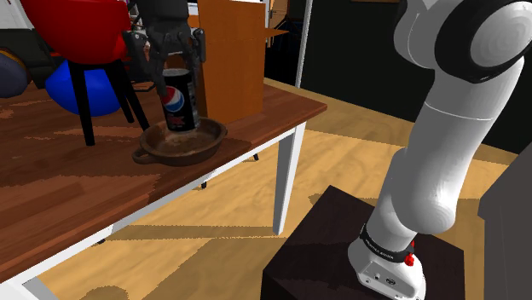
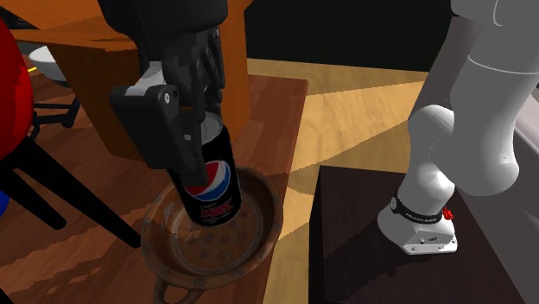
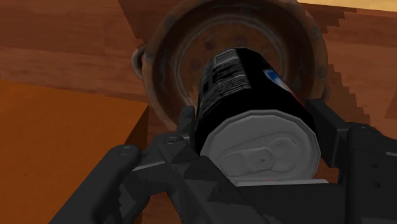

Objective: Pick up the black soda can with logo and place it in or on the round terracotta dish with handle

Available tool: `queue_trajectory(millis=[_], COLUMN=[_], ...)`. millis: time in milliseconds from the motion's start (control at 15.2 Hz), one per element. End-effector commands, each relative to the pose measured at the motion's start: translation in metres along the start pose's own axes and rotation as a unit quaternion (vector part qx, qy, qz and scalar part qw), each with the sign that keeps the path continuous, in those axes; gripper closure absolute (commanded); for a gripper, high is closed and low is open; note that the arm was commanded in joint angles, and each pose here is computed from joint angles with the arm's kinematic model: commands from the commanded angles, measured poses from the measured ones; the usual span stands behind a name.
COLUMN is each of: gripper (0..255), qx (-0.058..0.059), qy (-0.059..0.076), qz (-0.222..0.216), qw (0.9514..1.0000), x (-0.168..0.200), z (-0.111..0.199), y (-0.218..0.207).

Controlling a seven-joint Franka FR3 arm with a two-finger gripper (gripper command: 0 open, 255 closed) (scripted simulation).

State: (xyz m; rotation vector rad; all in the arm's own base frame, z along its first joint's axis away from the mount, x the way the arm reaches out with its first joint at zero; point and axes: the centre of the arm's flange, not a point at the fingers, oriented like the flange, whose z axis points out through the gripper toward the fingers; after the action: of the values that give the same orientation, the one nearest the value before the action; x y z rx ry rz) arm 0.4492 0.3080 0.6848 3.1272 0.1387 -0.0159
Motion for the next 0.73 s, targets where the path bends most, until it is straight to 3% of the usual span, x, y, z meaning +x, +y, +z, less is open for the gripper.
queue_trajectory(millis=[0, 528, 594, 660], gripper=[255, 255, 0, 0], qx=[0.0, 0.0, 0.0, 0.0], qy=[0.0, 0.0, 0.0, 0.0], qz=[0.0, 0.0, 0.0, 0.0], qw=[1.0, 1.0, 1.0, 1.0], x=[0.0002, 0.0002, 0.0002, 0.0002], z=[0.0117, 0.0117, 0.0117, 0.0118], y=[0.001, 0.001, 0.001, 0.001])
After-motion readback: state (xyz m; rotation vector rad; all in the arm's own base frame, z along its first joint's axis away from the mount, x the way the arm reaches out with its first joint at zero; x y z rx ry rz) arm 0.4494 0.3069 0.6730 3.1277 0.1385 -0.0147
